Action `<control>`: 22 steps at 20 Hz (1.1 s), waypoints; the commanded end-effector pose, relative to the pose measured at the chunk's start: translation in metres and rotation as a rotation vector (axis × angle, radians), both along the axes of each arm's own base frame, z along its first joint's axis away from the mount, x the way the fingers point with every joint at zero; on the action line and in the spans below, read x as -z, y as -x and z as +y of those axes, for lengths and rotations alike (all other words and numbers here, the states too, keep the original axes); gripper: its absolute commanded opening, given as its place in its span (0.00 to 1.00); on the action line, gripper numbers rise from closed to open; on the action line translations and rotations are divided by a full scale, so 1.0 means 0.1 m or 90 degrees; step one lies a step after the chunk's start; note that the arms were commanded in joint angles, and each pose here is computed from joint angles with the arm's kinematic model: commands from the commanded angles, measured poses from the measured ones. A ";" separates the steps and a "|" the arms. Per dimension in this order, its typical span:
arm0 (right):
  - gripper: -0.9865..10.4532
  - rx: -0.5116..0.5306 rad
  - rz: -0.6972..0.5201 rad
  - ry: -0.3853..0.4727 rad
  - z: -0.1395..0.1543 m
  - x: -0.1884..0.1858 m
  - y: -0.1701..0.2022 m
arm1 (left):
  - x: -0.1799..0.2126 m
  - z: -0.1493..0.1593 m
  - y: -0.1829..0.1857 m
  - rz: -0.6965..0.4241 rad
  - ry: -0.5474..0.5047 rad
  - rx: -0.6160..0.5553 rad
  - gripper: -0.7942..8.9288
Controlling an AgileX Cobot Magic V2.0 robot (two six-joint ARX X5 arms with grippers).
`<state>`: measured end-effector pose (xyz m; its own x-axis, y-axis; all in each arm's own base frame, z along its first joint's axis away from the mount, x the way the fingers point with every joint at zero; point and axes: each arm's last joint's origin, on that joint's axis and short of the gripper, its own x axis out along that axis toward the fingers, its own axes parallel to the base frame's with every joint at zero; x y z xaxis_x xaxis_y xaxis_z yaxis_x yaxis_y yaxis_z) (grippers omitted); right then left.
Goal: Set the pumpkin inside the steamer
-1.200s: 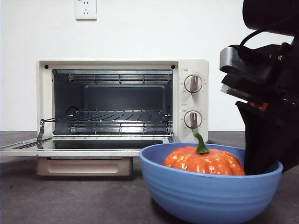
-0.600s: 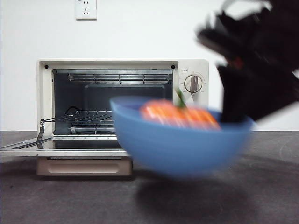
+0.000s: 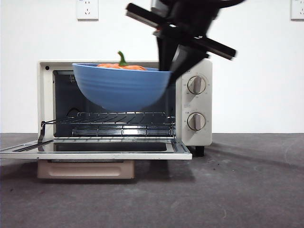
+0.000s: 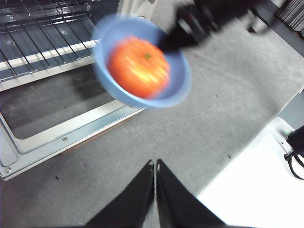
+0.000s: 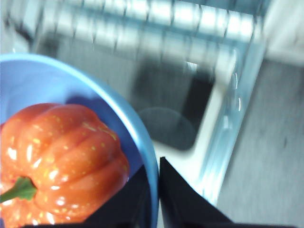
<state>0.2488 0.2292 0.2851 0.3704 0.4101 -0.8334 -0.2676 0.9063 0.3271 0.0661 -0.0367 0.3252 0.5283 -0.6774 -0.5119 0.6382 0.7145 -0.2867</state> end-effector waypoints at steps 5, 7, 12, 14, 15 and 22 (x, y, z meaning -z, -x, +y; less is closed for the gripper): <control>0.09 0.131 0.040 -0.037 0.31 0.00 -0.36 | -0.02 -0.01 -0.01 -0.010 -0.003 0.008 0.10; 0.09 0.183 0.054 -0.042 0.33 0.07 -0.40 | -0.02 -0.01 -0.01 -0.009 -0.003 0.009 0.10; 0.09 0.286 0.039 -0.054 0.34 0.11 -0.46 | 0.00 -0.01 0.01 0.000 -0.006 0.013 0.10; 0.09 0.323 0.041 -0.057 0.34 0.14 -0.48 | 0.00 -0.01 0.01 0.000 -0.006 0.013 0.10; 0.09 0.339 0.045 -0.058 0.35 0.16 -0.49 | 0.00 -0.01 0.01 0.000 -0.006 0.013 0.10; 0.09 0.402 0.027 -0.097 0.39 0.25 -0.61 | 0.00 0.00 0.02 -0.001 -0.006 0.013 0.10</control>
